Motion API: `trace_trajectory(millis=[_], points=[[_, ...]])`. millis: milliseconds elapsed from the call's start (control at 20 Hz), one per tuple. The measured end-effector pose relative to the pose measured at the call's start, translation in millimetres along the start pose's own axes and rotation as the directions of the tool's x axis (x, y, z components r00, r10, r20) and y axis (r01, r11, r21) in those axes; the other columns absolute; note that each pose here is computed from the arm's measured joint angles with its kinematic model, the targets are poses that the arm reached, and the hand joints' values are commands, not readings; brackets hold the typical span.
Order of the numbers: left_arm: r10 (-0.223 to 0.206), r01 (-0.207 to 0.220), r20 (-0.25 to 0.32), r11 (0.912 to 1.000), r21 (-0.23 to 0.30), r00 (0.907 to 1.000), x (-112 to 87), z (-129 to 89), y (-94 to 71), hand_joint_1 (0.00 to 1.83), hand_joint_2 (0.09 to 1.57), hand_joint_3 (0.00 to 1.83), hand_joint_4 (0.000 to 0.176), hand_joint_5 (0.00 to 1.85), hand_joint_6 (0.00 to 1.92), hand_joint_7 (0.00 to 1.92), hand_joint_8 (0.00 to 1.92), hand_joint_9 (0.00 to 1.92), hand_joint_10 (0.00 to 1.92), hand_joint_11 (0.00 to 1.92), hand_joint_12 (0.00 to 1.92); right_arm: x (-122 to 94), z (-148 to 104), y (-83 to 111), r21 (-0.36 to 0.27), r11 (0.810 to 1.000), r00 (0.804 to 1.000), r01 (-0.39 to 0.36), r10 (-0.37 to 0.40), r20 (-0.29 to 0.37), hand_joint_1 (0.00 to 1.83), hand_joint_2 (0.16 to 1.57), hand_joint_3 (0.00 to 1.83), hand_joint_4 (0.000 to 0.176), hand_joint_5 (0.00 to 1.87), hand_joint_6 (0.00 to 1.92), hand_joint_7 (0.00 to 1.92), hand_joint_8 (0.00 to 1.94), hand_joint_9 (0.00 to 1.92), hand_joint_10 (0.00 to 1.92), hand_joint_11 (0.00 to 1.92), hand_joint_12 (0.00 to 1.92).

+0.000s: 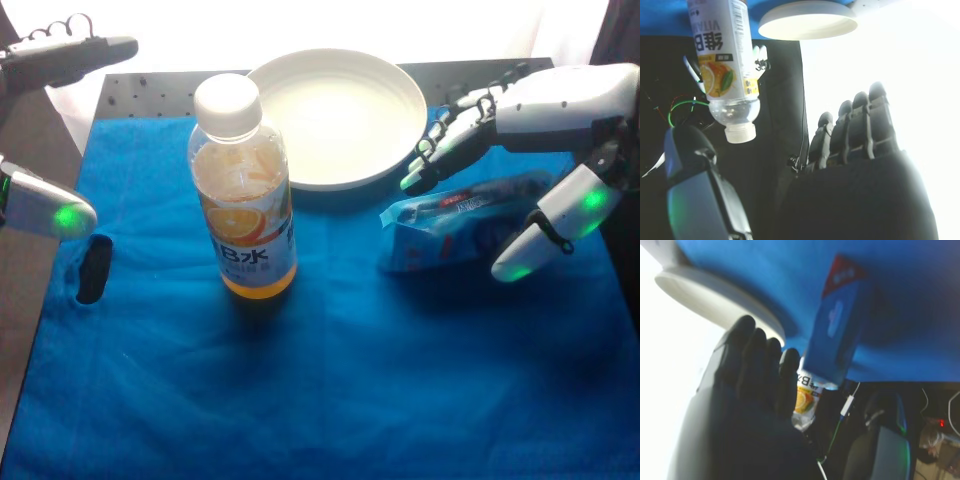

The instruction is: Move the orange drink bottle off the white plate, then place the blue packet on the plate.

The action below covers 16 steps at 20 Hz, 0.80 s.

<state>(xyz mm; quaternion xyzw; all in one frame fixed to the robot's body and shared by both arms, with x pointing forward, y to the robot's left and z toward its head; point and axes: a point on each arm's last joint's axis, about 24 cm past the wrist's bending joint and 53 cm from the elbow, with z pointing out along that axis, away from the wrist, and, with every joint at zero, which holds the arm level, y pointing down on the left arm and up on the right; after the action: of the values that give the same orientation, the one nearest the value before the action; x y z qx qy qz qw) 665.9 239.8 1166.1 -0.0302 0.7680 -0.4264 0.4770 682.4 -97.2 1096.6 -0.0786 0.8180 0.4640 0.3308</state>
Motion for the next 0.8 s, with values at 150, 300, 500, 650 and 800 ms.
trace_trajectory(millis=[150,300,500,650,800], points=[[0.0,0.0,-0.006,1.0,-0.003,1.0,2.4,0.2,0.4,0.64,0.73,0.0,0.123,0.0,0.0,0.0,0.0,0.0,0.0,0.05,0.04,-0.4,0.5,-0.2,0.0,1.0,1.0,-0.002,0.002,0.002,0.96,0.95,0.0,0.0,0.83,0.04,0.92,0.12,0.62,0.62,0.23,1.44],[-0.005,0.005,-0.006,1.0,-0.002,1.0,3.3,0.5,-0.4,0.61,0.74,0.01,0.116,0.0,0.0,0.0,0.0,0.0,0.0,0.03,0.03,-1.5,-0.3,-1.8,0.004,1.0,1.0,0.001,-0.001,0.003,1.26,1.07,0.0,0.0,1.02,0.74,1.12,0.92,0.74,1.08,0.42,1.65],[-0.011,0.011,-0.01,0.9998,-0.016,0.9999,5.6,-0.6,4.2,0.6,0.77,0.01,0.097,0.0,0.0,0.0,0.0,0.0,0.0,0.03,0.03,-5.5,-2.0,-6.5,0.017,1.0,1.0,0.003,-0.003,0.012,1.26,1.07,0.0,0.0,1.03,0.79,1.14,0.87,0.83,0.93,0.32,1.3],[-0.01,0.01,-0.021,0.9994,-0.032,0.9997,9.5,-2.2,9.4,0.61,0.77,0.01,0.096,0.0,0.0,0.0,0.0,0.0,0.0,0.03,0.04,-9.4,-2.3,-7.6,0.018,1.0,1.0,-0.004,0.004,0.023,1.27,1.08,0.0,0.0,1.13,0.53,1.03,1.13,0.73,1.2,0.45,1.67],[-0.021,0.021,-0.019,0.9991,-0.038,0.9996,10.0,-3.3,11.8,0.59,0.78,0.01,0.095,0.0,0.0,0.0,0.0,0.0,0.0,0.04,0.04,-29.4,-3.2,7.7,-0.017,1.0,0.998,-0.002,0.003,0.068,1.19,1.09,0.0,0.0,1.05,0.82,0.87,1.35,0.74,1.66,0.56,1.88]])
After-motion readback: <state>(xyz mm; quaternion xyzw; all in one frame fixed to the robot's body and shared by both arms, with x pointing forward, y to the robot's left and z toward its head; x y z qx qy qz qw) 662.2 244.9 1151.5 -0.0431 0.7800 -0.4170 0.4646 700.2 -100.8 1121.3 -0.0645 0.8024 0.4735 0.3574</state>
